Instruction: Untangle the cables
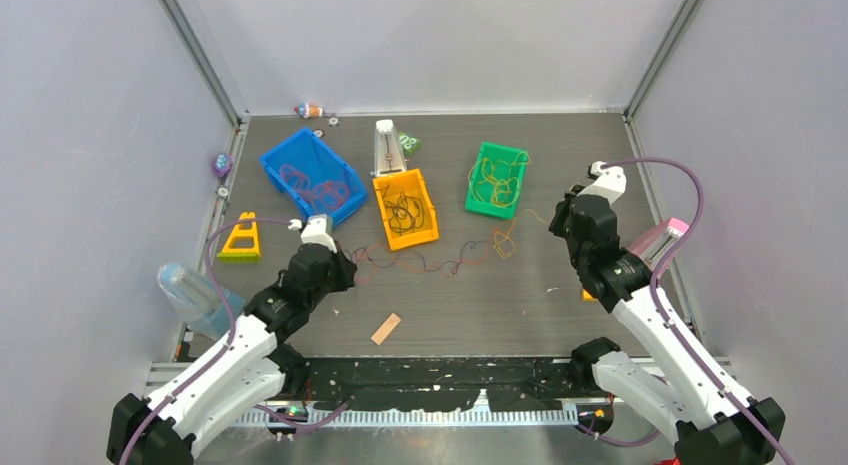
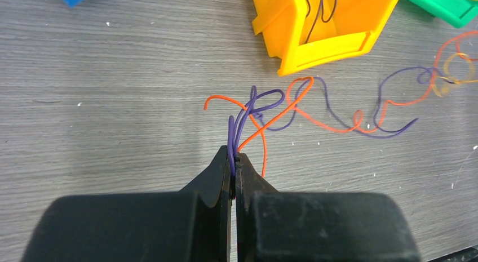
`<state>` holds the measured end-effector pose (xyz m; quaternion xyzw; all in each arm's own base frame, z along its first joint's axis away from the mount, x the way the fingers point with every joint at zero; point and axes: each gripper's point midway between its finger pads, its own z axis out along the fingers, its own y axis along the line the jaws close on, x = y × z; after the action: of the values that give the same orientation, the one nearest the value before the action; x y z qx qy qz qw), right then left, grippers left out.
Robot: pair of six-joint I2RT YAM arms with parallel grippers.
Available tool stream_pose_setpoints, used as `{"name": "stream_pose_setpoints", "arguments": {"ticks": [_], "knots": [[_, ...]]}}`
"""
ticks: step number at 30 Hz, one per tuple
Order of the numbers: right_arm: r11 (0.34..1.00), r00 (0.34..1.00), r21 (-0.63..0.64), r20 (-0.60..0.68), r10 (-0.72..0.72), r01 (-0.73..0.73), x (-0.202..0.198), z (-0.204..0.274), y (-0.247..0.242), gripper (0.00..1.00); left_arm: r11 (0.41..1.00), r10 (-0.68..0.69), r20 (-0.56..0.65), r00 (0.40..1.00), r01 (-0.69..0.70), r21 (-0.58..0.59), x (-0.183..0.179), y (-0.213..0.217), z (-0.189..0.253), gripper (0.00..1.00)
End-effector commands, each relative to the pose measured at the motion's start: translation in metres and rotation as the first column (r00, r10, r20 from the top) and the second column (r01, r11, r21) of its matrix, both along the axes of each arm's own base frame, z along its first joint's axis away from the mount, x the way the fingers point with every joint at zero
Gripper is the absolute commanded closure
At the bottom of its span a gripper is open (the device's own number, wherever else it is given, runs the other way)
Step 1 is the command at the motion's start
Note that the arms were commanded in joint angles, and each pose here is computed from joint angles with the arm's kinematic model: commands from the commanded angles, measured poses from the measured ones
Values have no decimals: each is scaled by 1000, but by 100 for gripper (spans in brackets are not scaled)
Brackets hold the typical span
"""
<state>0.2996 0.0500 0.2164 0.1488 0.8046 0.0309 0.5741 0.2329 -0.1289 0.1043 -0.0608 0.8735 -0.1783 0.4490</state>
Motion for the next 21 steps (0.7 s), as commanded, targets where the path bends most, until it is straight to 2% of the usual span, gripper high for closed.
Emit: {"name": "stream_pose_setpoints", "arguments": {"ticks": [1,6,13,17,21], "knots": [[1000,999,-7,33,-2,2,-5,23,-5,95,997,68,-9,998,-68,32,-2,16,3,100],[986,985,-24,57,-163,165,-13,38,-37,95,946,304,48,951,-308,102,-5,70,23,100],[926,924,-35,94,-370,375,-33,46,-76,95,796,583,206,786,-604,51,-24,138,65,100],[865,861,-22,114,-495,501,-51,45,-99,95,710,668,280,689,-703,37,-38,168,88,100],[826,813,26,165,-559,563,-68,48,-113,95,665,706,320,632,-747,6,-51,184,104,100]]}}
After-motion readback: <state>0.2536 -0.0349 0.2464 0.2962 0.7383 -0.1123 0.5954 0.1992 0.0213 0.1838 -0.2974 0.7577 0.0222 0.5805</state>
